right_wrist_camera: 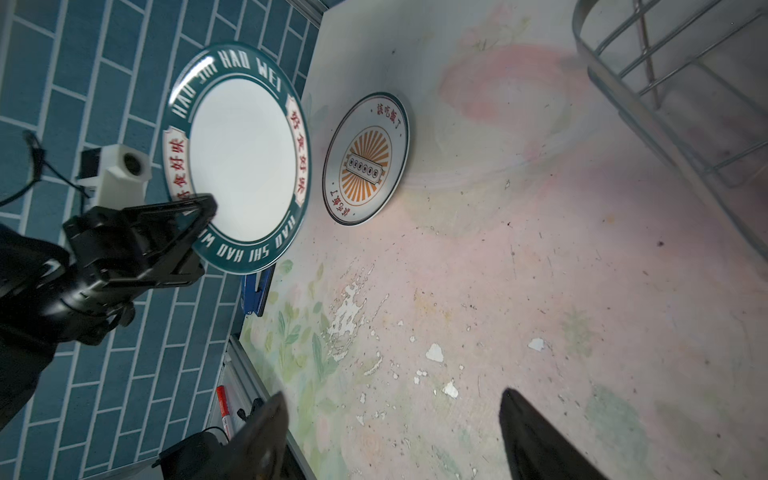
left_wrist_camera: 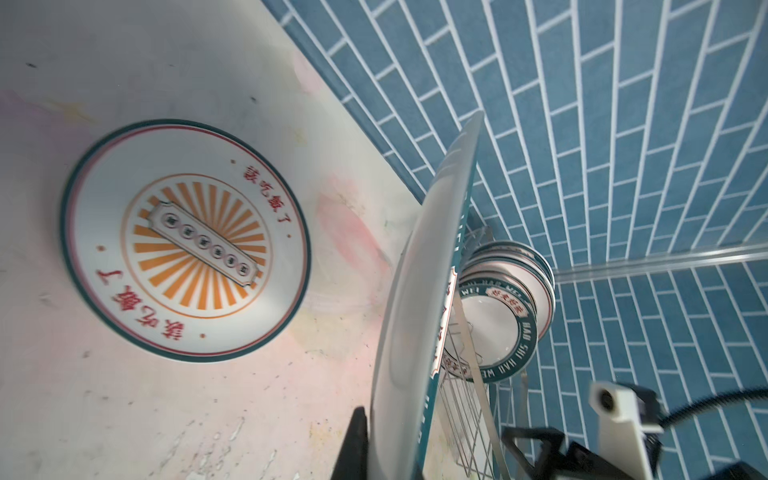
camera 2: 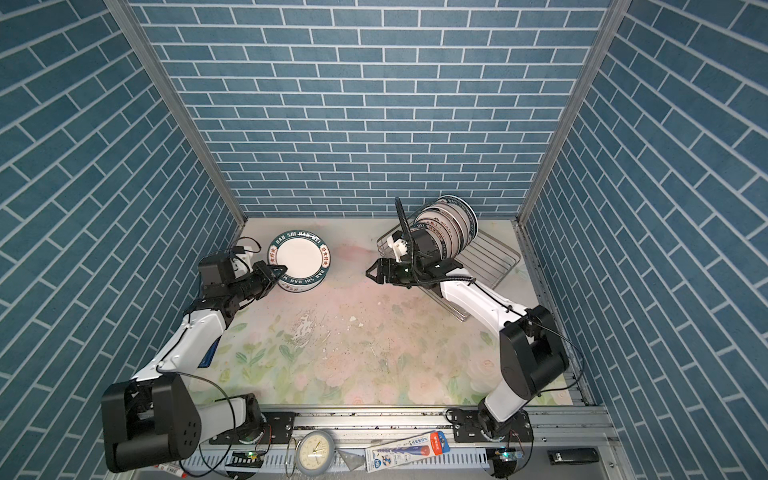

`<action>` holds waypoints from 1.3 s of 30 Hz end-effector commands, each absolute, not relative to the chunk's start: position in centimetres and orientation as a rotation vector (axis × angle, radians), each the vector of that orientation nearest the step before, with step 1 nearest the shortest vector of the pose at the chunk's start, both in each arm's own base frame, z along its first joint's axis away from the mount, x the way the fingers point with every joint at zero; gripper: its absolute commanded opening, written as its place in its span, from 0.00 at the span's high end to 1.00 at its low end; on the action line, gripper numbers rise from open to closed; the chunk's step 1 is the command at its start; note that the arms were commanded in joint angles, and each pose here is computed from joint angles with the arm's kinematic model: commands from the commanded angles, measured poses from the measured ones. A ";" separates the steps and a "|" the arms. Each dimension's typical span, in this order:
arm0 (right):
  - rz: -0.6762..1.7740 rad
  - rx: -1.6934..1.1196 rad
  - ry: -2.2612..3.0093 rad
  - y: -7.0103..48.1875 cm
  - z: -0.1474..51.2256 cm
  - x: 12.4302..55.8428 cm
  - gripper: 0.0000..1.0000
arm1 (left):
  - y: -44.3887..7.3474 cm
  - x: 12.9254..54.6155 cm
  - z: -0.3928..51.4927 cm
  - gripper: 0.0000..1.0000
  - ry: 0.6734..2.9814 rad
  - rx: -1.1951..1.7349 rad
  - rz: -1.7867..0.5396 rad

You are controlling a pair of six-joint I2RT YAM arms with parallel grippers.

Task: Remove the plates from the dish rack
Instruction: 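Lower the plate to the table with the left gripper while the right returns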

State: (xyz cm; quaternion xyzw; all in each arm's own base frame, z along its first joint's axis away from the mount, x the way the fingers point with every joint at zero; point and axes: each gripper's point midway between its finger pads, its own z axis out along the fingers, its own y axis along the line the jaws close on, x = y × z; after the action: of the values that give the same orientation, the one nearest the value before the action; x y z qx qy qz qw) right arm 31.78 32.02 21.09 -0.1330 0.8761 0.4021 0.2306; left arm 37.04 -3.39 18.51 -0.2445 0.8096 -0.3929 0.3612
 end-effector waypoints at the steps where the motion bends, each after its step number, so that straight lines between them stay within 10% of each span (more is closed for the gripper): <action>1: 0.922 -0.454 2.339 29.7 24.9 31.4 0.02 | -2.5 37.6 16.8 1.00 2.106 -0.625 -0.996; 15: 0.461 -0.359 2.262 21.4 28.4 30.8 0.01 | -1.0 41.2 12.1 1.00 2.198 -0.682 -0.938; 39: 0.461 -0.367 2.316 20.9 25.5 30.0 0.01 | -0.5 42.7 7.6 0.93 2.331 -0.740 -0.915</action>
State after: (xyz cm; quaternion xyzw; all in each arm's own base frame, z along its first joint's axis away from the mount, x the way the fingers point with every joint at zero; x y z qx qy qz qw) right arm 30.35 21.51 25.93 -0.1366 0.9005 0.1902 0.3664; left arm 42.66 -0.76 8.06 -0.2786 0.8547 -0.3477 0.2664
